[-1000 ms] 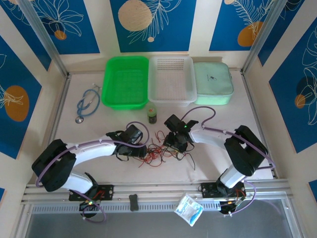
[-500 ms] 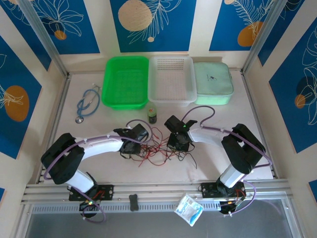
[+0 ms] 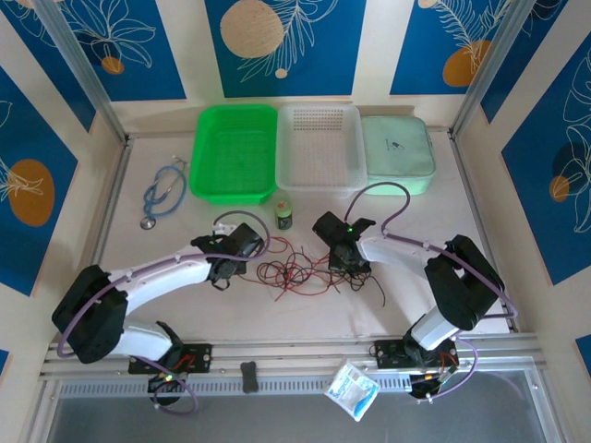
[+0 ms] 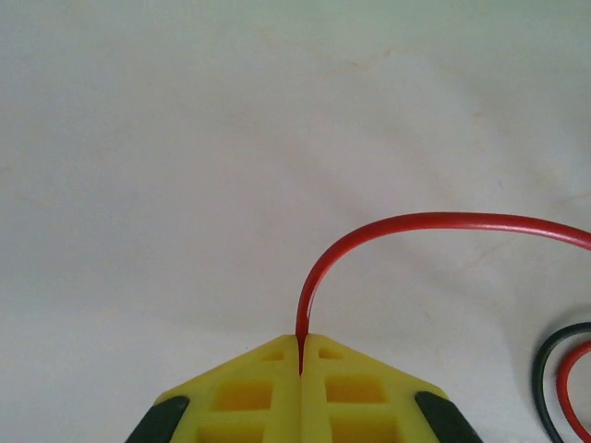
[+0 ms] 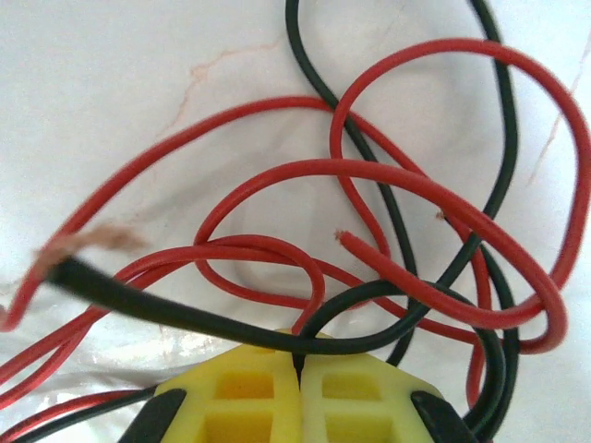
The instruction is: Untangle the cables
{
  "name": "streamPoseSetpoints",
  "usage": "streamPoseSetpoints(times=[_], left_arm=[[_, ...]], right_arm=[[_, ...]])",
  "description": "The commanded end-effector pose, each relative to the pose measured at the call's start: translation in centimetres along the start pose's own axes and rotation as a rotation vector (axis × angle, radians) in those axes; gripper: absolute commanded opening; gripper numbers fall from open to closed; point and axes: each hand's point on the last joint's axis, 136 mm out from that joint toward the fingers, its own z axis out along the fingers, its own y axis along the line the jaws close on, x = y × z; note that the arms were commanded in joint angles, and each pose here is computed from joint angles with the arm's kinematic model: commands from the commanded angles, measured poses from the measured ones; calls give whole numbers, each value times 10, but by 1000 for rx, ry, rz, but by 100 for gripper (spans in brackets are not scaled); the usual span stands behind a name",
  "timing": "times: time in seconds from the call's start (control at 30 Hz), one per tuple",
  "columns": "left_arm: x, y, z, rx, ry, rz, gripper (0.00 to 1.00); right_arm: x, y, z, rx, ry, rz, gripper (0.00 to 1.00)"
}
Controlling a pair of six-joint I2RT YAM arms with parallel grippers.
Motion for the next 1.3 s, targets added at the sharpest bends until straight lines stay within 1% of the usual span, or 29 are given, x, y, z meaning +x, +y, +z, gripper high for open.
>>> streamPoseSetpoints(times=[0.0, 0.07, 0.13, 0.2, 0.23, 0.3, 0.33, 0.4, 0.53, 0.67, 0.8, 0.9, 1.0, 1.03, 1.13, 1.27], left_arm=[[-4, 9, -2, -25, -22, 14, 4], [-5, 2, -4, 25, -27, 22, 12], [-8, -8, -10, 93, -40, 32, 30], [-12, -13, -16, 137, -52, 34, 48], [-14, -15, -20, 157, -56, 37, 55], [-16, -19, -26, 183, -59, 41, 64], [-18, -22, -29, 200, -59, 45, 67], [-19, -29, -32, 234, -52, 53, 70], [-17, -54, -28, 310, -13, 81, 72], [-11, -80, -14, 347, 28, 119, 74], [-7, -107, -1, 383, 65, 159, 75], [-2, -121, 10, 378, 95, 192, 74], [2, -118, 21, 309, 100, 211, 73], [4, -114, 25, 286, 101, 213, 73], [8, -96, 35, 186, 108, 225, 73], [17, -65, 48, 27, 126, 248, 72]], right_arm=[[-12, -5, -20, 29, -58, -51, 10], [-12, 0, -30, 6, -58, -57, 20], [-11, 10, -44, -50, -59, -66, 32], [-8, 21, -58, -122, -41, -62, 40], [-6, 28, -64, -166, -27, -50, 44], [-1, 41, -73, -253, 8, -23, 52], [2, 49, -76, -295, 32, -1, 55], [7, 60, -77, -349, 80, 48, 56], [18, 85, -70, -434, 185, 117, 62], [25, 96, -52, -431, 239, 141, 66], [31, 100, -31, -396, 265, 143, 66], [38, 100, -16, -360, 283, 132, 58], [44, 100, -5, -333, 296, 117, 48], [46, 99, -1, -322, 299, 113, 44], [53, 94, 6, -287, 308, 102, 36], [61, 85, 13, -244, 307, 90, 31]])
